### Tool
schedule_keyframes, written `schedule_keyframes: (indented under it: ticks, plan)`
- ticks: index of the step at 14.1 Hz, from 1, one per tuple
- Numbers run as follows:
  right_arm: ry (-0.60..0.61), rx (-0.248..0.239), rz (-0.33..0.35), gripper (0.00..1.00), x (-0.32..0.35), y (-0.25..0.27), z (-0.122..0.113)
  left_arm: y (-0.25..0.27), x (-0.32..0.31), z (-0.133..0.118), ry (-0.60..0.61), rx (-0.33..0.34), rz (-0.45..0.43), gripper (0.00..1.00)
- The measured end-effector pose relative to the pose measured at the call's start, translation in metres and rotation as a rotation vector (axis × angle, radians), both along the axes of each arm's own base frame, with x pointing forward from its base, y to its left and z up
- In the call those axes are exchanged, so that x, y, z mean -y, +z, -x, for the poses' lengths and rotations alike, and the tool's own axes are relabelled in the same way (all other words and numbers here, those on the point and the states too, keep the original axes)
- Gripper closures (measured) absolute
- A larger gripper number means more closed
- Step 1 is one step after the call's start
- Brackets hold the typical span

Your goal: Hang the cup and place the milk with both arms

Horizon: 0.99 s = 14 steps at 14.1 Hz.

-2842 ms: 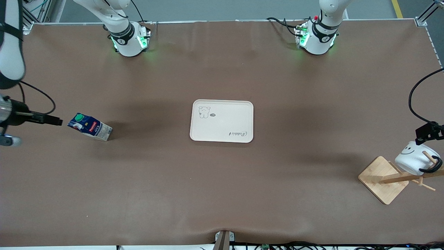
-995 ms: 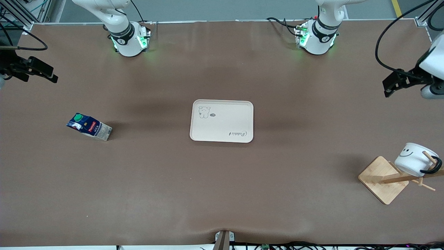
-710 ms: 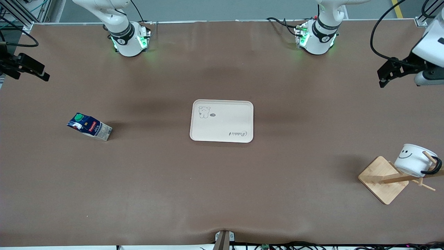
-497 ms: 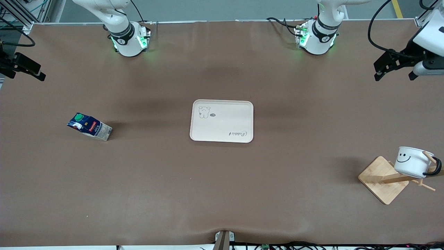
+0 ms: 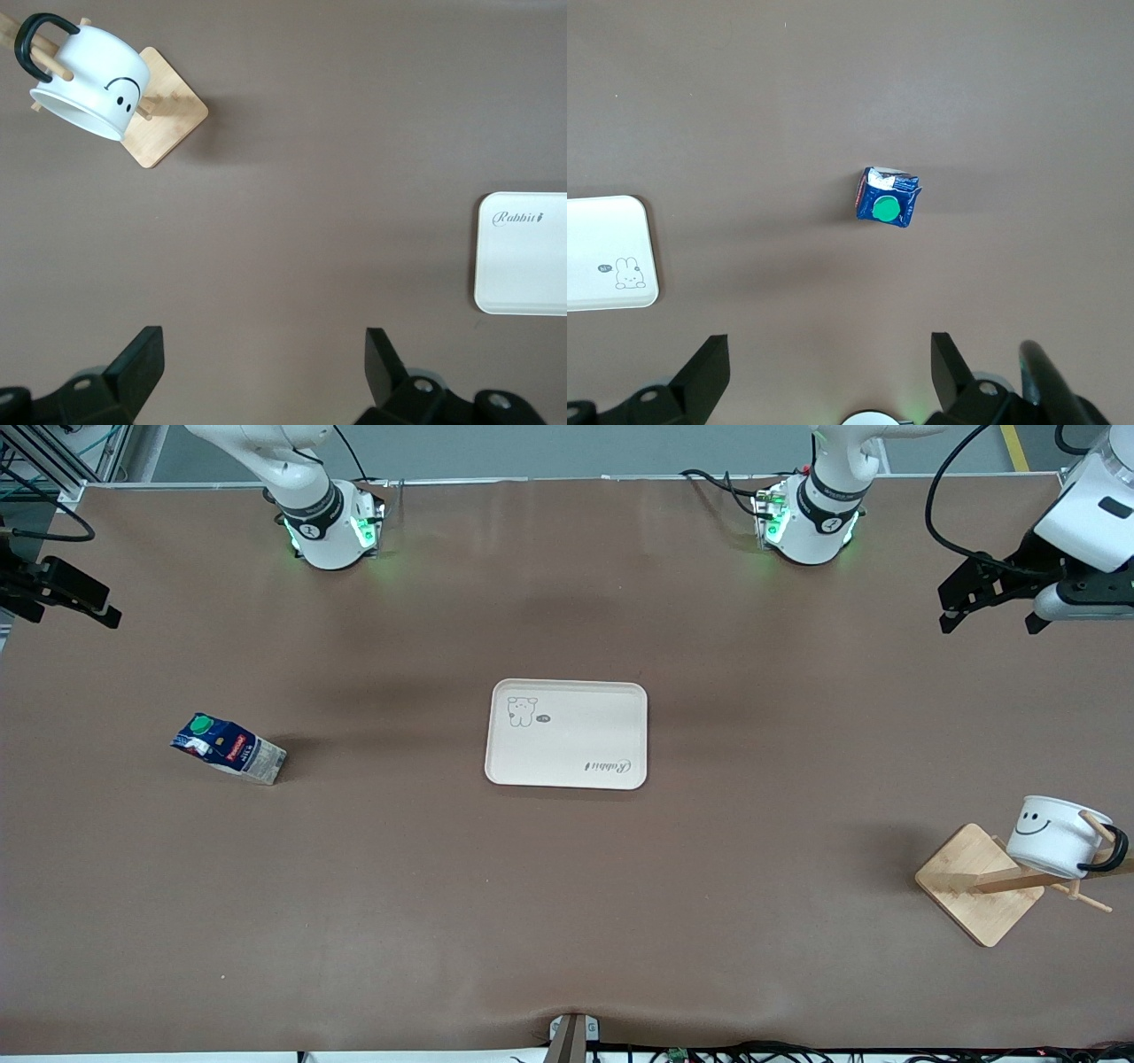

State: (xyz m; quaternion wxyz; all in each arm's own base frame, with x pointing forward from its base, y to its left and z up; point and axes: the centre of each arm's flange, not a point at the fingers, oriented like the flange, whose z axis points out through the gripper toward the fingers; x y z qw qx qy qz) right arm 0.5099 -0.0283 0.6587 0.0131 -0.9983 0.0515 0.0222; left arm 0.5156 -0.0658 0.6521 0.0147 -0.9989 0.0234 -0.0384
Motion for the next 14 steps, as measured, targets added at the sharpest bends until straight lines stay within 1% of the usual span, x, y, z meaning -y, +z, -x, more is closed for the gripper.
schedule_keyframes:
  ticks: [2, 5, 8, 14]
  plan:
    - [0.003, 0.008, 0.001, 0.0, -0.002, 0.004, 0.0, -0.004, 0.0, -0.012, 0.001, -0.027, 0.001, 0.0]
    - [0.002, 0.026, 0.003, 0.0, -0.001, 0.012, 0.0, -0.009, 0.0, -0.023, 0.002, -0.042, 0.003, 0.0]
    - [-0.004, 0.038, 0.007, 0.0, 0.003, 0.017, -0.002, -0.007, -0.001, -0.024, 0.004, -0.041, 0.004, 0.0]
    - [-0.007, 0.022, 0.005, 0.0, 0.005, 0.006, -0.011, -0.004, -0.001, -0.024, 0.004, -0.039, 0.004, 0.0]
